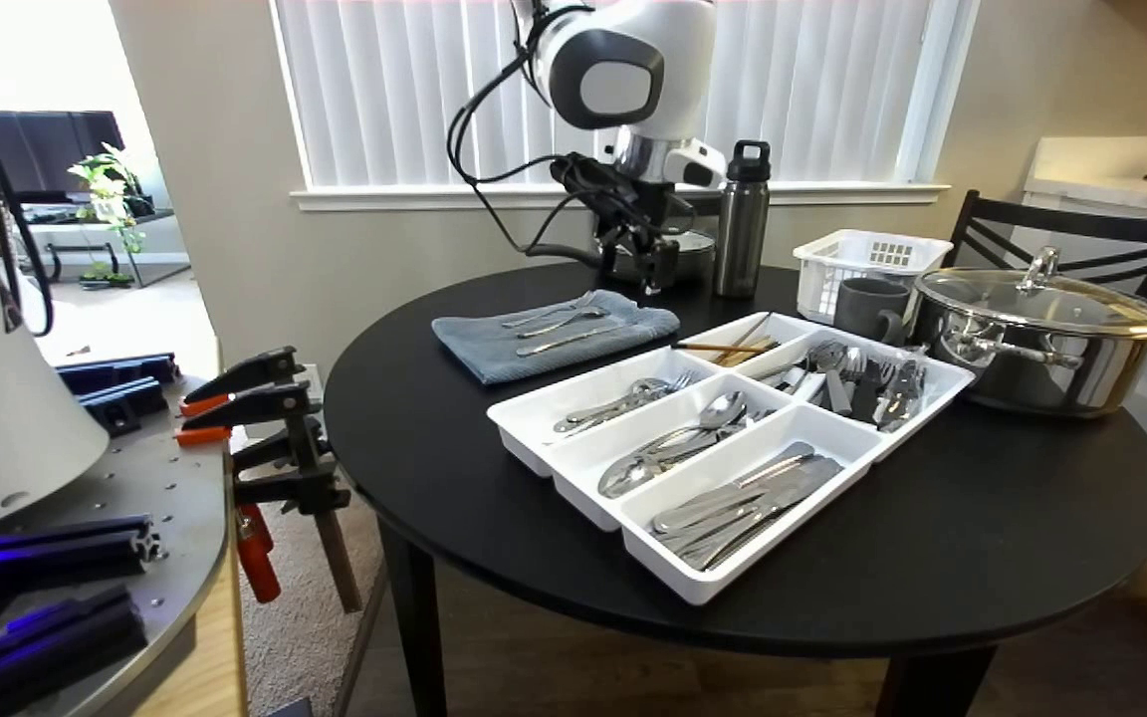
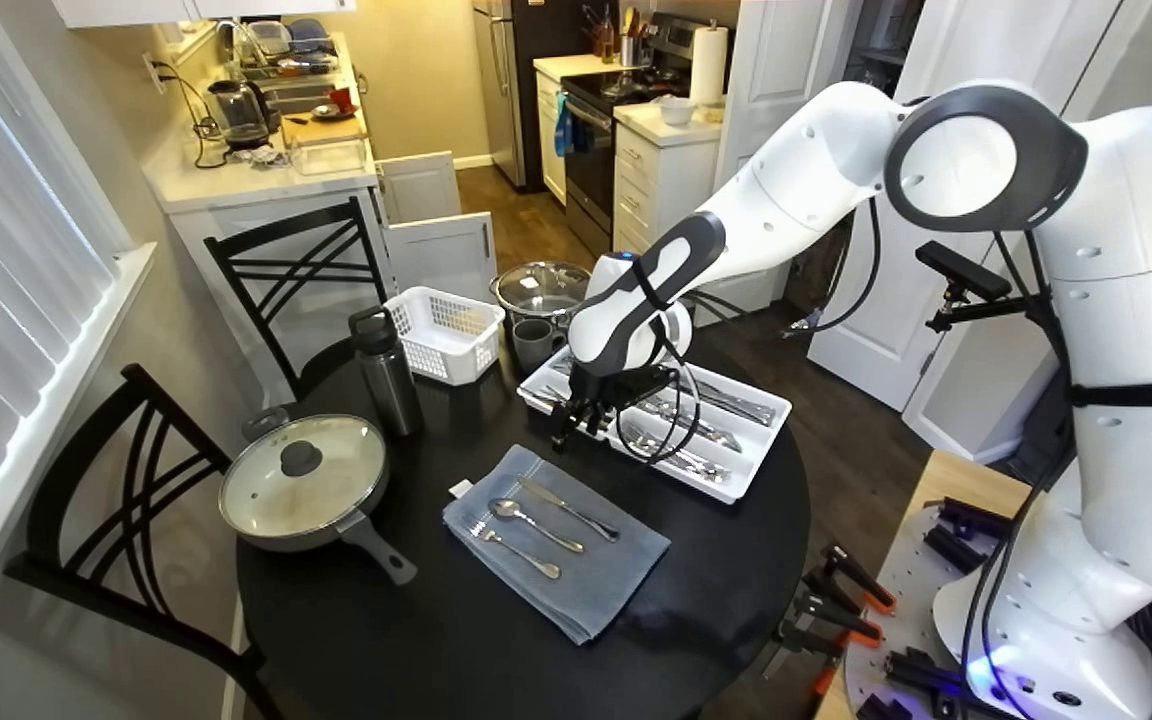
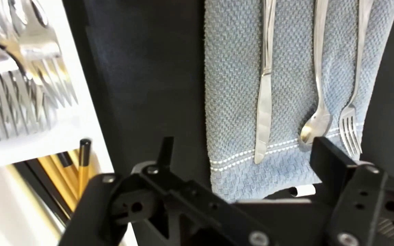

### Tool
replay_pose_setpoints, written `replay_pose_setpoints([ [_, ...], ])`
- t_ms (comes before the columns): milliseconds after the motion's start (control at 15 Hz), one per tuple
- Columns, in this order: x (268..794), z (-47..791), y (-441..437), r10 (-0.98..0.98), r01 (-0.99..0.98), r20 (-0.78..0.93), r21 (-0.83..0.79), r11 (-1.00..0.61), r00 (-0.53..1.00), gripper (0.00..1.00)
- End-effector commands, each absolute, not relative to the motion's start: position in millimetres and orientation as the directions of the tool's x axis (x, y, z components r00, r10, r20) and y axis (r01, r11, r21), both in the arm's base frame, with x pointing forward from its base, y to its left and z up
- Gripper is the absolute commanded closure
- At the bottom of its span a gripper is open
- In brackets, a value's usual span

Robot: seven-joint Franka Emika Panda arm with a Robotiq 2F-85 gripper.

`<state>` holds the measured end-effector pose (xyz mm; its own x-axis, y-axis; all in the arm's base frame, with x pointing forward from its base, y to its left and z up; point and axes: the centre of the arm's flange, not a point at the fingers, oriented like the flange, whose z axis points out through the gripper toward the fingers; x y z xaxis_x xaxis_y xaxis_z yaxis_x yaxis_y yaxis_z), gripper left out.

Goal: Place one fork, spoon and knife from the cutlery holder on the blue towel.

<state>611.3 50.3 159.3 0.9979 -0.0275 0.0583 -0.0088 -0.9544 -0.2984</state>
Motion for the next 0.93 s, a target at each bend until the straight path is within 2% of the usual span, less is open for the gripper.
replay_pose_setpoints([
  [0,589.1,189.0,30.0,-0.008,0.018,0.075,-0.342,-0.94,0.997,0.0],
  [400,577.4,201.2,24.4,-0.011,0.039,0.122,-0.398,-0.916,0.993,0.0],
  [467,596.6,191.0,28.1,-0.02,0.022,0.106,-0.382,-0.924,0.994,0.0],
  [867,592.7,193.2,28.5,-0.019,0.024,0.106,-0.384,-0.923,0.994,0.0],
])
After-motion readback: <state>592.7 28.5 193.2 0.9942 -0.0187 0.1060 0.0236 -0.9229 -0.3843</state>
